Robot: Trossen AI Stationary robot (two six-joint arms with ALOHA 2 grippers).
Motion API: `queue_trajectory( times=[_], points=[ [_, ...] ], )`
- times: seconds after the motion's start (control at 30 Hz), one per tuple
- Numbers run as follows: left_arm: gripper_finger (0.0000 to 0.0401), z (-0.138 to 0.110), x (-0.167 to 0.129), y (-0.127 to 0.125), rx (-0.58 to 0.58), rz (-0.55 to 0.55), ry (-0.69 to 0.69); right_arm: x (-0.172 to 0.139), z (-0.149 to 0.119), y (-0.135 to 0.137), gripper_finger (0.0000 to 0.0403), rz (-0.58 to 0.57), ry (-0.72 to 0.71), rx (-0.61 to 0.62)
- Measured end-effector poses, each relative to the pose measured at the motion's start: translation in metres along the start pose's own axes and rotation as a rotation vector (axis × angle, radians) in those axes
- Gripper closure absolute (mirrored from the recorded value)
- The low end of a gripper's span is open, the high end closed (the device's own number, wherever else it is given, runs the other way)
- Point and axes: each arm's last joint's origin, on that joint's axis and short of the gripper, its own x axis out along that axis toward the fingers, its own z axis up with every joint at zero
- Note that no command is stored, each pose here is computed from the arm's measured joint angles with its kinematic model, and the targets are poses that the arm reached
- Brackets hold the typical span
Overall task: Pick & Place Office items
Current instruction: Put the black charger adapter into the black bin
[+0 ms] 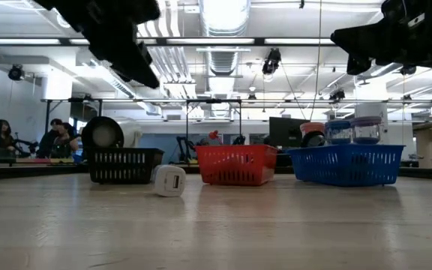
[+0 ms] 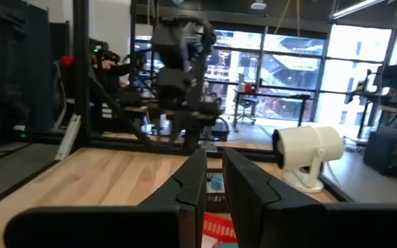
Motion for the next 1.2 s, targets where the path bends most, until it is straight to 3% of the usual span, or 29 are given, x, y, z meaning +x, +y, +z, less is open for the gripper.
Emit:
queue_trajectory(
  times=[0.33, 0.6, 0.8, 1.2],
  points=[
    [0.0191, -0.011, 0.058, -0.035, -0.258, -0.056, 0.195, 0.001, 0.004, -0.002, 0.0360, -0.064, -0.009, -0.037],
    [0.0101, -0.014, 0.097, -0.048, -0.295, 0.008, 0.253, 0.001, 0.004, -0.002, 0.0360, -0.064, -0.006, -0.059],
    [0.0076, -0.011, 0.115, -0.052, -0.281, 0.016, 0.276, 0.001, 0.004, -0.002, 0.0360, -0.067, -0.003, -0.067],
    [0.0080, -0.021, 0.127, -0.052, -0.256, 0.037, 0.324, 0.001, 0.003, -0.002, 0.0360, -0.067, 0.010, -0.063]
  ],
)
